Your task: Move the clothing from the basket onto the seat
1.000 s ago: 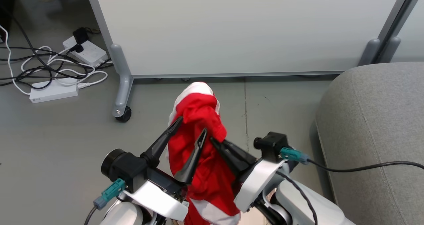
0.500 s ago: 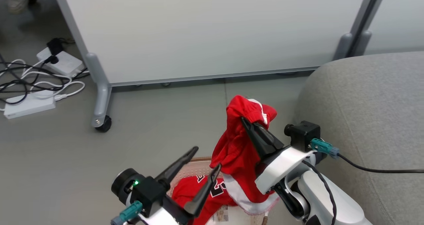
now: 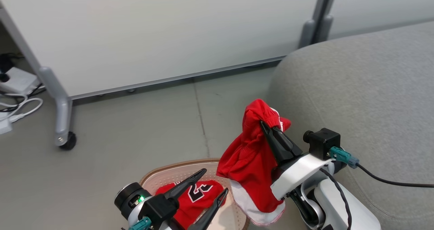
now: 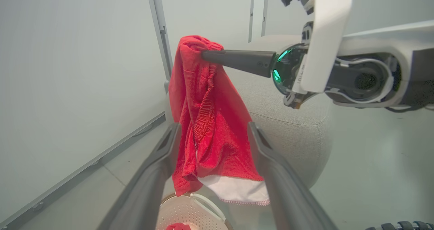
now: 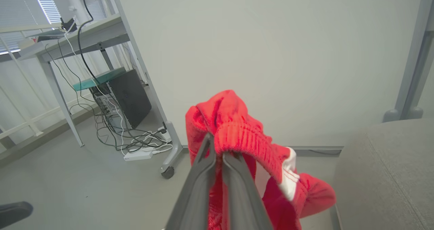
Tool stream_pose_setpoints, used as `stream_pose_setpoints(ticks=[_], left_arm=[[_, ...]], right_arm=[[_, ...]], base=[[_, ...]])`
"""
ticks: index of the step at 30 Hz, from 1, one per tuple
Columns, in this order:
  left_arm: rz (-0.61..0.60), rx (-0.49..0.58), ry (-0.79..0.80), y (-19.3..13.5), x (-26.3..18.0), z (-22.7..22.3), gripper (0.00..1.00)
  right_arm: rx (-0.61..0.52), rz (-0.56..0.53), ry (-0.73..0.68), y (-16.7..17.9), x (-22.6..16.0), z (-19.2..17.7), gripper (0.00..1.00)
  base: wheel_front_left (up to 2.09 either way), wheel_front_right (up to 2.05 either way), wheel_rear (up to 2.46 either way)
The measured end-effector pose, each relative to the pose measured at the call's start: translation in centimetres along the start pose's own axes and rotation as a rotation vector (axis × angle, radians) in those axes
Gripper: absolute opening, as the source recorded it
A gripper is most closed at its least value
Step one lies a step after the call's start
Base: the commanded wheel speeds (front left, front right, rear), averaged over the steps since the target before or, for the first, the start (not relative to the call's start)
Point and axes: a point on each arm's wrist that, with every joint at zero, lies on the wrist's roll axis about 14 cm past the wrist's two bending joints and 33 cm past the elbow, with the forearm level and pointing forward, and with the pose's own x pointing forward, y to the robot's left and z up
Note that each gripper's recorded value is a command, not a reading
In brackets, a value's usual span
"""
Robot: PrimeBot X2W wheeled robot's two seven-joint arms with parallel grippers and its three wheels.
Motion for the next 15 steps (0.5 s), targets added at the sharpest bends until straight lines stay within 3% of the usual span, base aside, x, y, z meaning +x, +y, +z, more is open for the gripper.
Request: stream_pose_setpoints(ticks=[14, 15], left_arm=[[-0.193, -0.014, 0.043, -3.4, 3.4, -1.3, 1.0], [-0.232, -0.015, 0.048, -4.1, 4.1, -1.4, 1.0]], right_arm=[[-0.006, -0.25, -0.046, -7.2, -5.1, 1.4, 0.0], [-0.011, -0.306, -0.051, -8.6, -6.5, 1.5, 0.0]], base=[[0.0, 0.0, 0.0], [0.0, 0.0, 0.0]])
